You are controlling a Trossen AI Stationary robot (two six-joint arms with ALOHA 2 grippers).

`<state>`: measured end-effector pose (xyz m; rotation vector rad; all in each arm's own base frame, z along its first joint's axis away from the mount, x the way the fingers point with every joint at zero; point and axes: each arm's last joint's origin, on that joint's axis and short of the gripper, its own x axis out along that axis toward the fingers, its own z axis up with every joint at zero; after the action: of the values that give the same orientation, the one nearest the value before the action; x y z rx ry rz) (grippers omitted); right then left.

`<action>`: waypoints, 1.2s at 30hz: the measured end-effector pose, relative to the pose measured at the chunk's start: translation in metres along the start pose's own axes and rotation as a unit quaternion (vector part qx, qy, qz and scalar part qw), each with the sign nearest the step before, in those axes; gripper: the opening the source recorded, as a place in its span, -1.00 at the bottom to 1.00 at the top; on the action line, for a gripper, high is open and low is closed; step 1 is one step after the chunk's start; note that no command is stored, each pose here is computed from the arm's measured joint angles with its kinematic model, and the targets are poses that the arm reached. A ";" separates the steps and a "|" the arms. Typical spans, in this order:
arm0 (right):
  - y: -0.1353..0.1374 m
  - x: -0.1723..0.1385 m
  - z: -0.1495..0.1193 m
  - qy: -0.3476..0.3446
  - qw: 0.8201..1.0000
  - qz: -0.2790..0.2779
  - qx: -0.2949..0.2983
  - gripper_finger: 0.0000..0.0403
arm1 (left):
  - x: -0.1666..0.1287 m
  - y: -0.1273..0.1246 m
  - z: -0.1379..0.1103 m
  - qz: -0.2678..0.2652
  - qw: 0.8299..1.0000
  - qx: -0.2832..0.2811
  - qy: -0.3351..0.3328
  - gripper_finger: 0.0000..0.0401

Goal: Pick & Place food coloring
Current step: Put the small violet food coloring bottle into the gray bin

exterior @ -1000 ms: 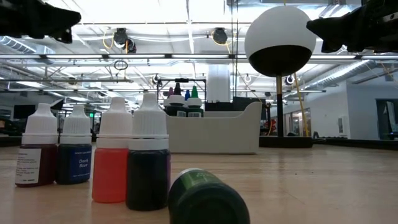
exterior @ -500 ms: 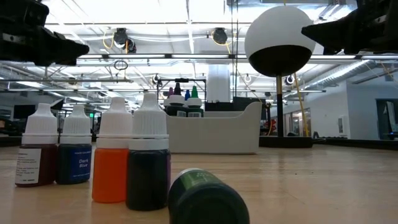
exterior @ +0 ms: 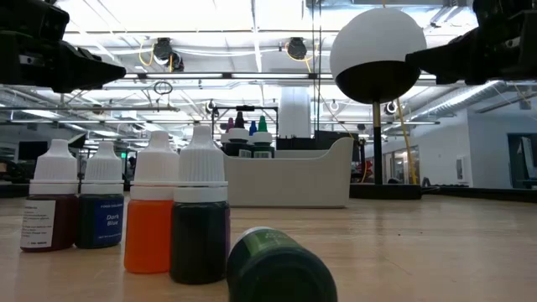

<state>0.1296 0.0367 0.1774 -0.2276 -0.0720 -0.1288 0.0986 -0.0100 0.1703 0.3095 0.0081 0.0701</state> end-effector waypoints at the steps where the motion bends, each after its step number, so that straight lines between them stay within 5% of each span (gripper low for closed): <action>1: 0.000 0.000 0.000 -0.001 1.000 0.000 0.002 -1.00 | 0.000 0.000 0.000 0.000 1.000 0.001 0.000 -0.86; 8: -0.001 0.000 0.003 -0.014 1.000 -0.005 0.024 -1.00 | 0.000 0.000 0.000 0.002 1.000 -0.009 0.002 -0.76; 17: 0.021 0.044 0.034 0.121 0.992 -0.022 0.019 -1.00 | 0.000 0.000 0.000 0.002 1.000 -0.001 0.001 -0.76; 24: 0.070 0.104 0.067 0.213 0.977 0.013 0.018 -1.00 | 0.000 0.000 0.000 0.003 1.000 -0.003 0.000 -0.76; 36: 0.200 0.174 0.113 0.245 0.965 0.087 0.045 -1.00 | 0.000 0.001 0.002 0.014 0.999 -0.037 -0.007 -0.76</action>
<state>0.3227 0.2347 0.2582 -0.1050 0.4339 -0.0046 0.0985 -0.0093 0.1725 0.2353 -0.0135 0.0959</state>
